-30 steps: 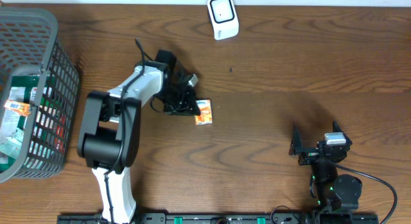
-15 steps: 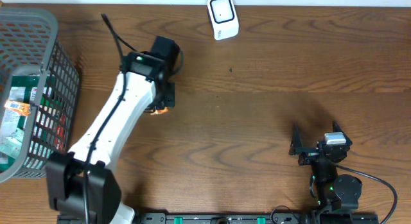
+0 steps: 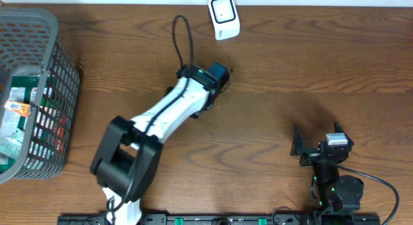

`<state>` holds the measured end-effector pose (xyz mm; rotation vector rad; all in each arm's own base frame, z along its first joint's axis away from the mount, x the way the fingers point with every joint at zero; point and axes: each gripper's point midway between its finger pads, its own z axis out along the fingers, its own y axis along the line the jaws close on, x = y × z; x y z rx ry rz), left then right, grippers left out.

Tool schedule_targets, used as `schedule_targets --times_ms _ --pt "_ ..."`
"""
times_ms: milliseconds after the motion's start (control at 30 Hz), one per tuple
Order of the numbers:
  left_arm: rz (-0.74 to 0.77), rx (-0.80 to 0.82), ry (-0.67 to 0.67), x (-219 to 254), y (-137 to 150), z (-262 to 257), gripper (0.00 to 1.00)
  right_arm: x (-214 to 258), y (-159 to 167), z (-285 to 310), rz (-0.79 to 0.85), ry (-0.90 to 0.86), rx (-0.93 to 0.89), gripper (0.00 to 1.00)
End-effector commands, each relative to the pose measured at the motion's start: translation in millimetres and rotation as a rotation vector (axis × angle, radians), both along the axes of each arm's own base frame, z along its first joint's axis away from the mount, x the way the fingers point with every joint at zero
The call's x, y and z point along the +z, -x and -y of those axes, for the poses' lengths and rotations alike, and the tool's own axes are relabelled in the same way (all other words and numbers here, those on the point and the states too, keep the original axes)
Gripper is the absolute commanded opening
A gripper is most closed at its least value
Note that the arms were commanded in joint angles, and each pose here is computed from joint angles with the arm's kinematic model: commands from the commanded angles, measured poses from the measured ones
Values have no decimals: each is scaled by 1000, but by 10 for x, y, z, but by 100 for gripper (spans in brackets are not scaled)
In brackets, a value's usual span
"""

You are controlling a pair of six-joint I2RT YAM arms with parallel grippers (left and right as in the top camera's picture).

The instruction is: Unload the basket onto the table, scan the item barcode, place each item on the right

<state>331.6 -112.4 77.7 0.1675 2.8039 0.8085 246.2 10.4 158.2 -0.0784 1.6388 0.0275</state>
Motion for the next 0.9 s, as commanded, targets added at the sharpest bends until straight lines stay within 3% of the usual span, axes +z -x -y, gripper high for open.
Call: schedule_targets --times_ms 0,267,500,867 --pt "27 -6 -57 -106 -43 33 7 -3 2 11 0 -12 -6 99" --pt "34 -16 -24 -208 -73 153 8 -3 2 11 0 -12 -6 99" --pt "23 -1 126 -349 -88 396 10 -3 2 11 0 -12 -6 99" --pt "22 3 150 -397 -83 430 10 -3 2 11 0 -12 -6 99"
